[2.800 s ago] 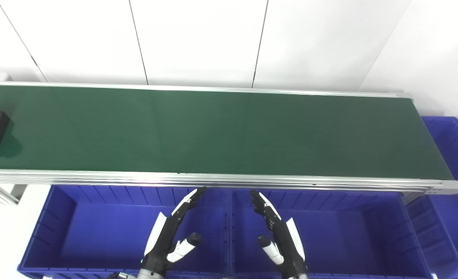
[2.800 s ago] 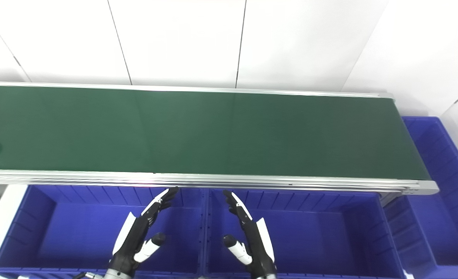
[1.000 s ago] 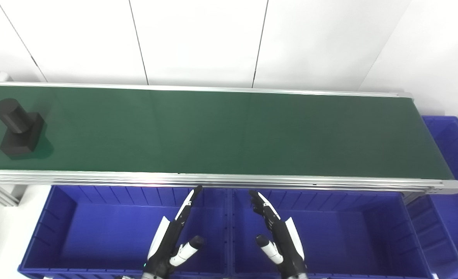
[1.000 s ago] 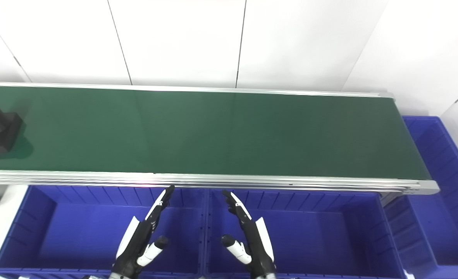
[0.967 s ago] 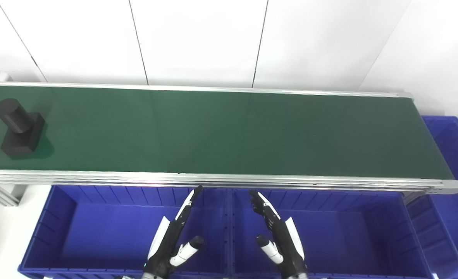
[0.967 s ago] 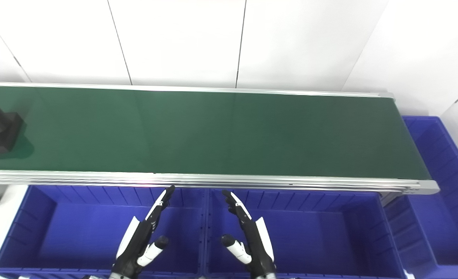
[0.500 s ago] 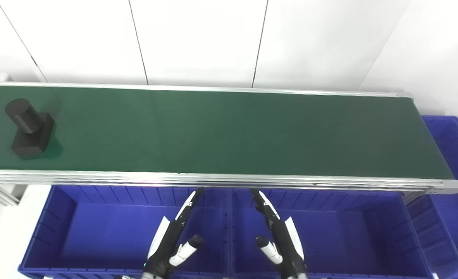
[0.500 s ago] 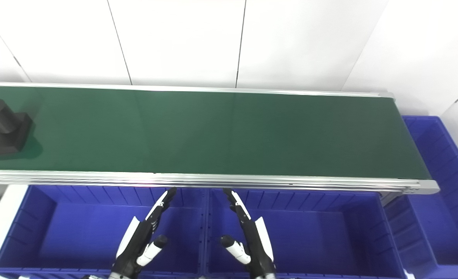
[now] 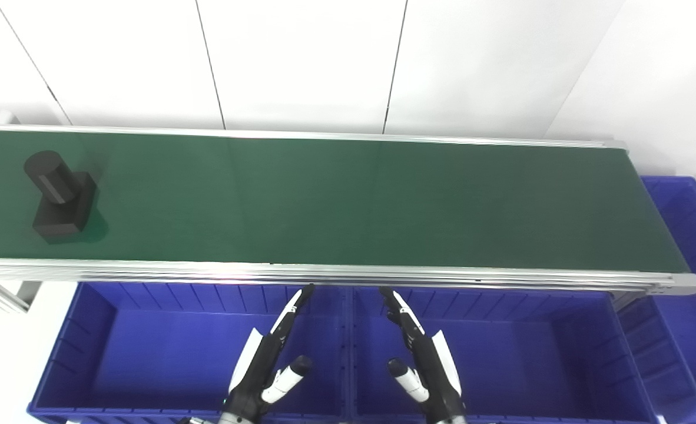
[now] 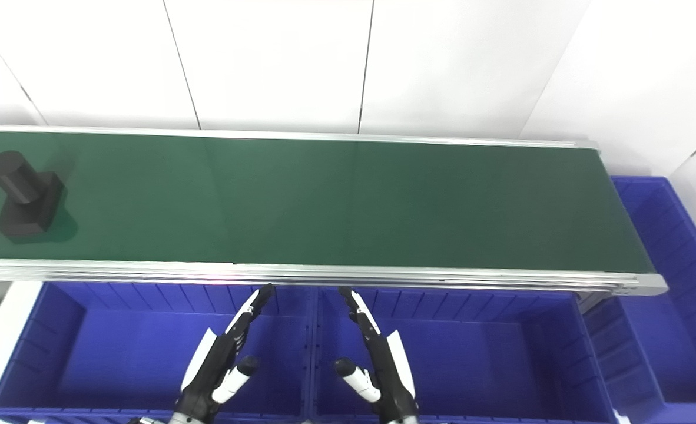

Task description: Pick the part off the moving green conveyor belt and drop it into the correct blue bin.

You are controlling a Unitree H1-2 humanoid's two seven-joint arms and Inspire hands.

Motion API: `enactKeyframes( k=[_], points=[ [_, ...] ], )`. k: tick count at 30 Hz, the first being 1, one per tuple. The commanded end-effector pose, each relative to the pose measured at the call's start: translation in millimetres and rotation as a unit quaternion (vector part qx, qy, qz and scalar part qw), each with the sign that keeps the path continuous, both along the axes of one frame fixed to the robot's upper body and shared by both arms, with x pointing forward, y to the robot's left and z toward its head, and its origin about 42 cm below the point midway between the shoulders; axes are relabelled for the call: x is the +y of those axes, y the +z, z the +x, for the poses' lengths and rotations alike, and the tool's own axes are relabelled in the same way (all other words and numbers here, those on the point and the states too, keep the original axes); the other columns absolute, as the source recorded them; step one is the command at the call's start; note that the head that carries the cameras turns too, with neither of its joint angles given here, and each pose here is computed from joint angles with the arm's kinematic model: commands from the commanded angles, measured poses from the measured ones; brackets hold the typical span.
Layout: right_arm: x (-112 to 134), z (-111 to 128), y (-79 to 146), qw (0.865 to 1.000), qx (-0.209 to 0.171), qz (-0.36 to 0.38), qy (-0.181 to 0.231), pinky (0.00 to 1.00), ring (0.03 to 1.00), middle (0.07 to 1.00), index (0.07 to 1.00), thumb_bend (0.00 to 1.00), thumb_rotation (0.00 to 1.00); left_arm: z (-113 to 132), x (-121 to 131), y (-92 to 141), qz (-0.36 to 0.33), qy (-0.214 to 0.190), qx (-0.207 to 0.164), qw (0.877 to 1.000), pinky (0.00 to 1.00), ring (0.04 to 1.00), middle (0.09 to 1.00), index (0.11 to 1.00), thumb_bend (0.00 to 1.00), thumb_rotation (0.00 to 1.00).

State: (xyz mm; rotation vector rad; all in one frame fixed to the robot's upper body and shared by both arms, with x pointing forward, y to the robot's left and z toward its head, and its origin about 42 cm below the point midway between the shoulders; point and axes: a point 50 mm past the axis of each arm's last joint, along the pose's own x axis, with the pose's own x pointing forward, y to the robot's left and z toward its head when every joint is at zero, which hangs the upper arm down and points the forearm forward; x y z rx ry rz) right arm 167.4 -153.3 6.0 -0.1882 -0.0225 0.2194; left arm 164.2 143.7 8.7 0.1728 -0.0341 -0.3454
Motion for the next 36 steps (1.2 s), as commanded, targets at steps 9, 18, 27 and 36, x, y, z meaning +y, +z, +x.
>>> enactKeyframes(
  k=[9,18,27,36],
  points=[
    [-15.3,3.0,-2.0,1.000,-0.005,0.001,-0.001,0.98,0.975,0.970,0.951,0.91,1.00,6.6,-16.5,-5.0,-0.008,0.002,-0.009,1.000,0.88,0.927,0.944,0.915,0.78,0.94],
    [-20.8,5.1,-7.9,1.000,0.006,-0.003,-0.007,0.96,0.960,0.961,0.945,0.89,1.00,9.0,-22.3,-11.1,0.005,0.003,-0.009,1.000,0.86,0.916,0.937,0.904,0.81,0.93],
    [-20.6,5.3,-10.4,1.000,0.011,-0.002,-0.007,0.96,0.957,0.958,0.937,0.89,0.99,9.0,-21.8,-13.6,0.011,0.001,-0.009,1.000,0.86,0.918,0.938,0.904,0.81,0.93],
    [-19.5,4.7,-12.9,1.000,0.015,-0.004,-0.008,0.95,0.945,0.947,0.931,0.89,0.98,8.3,-20.9,-17.3,0.026,-0.004,-0.013,1.000,0.85,0.913,0.938,0.901,0.81,0.95]
  ],
)
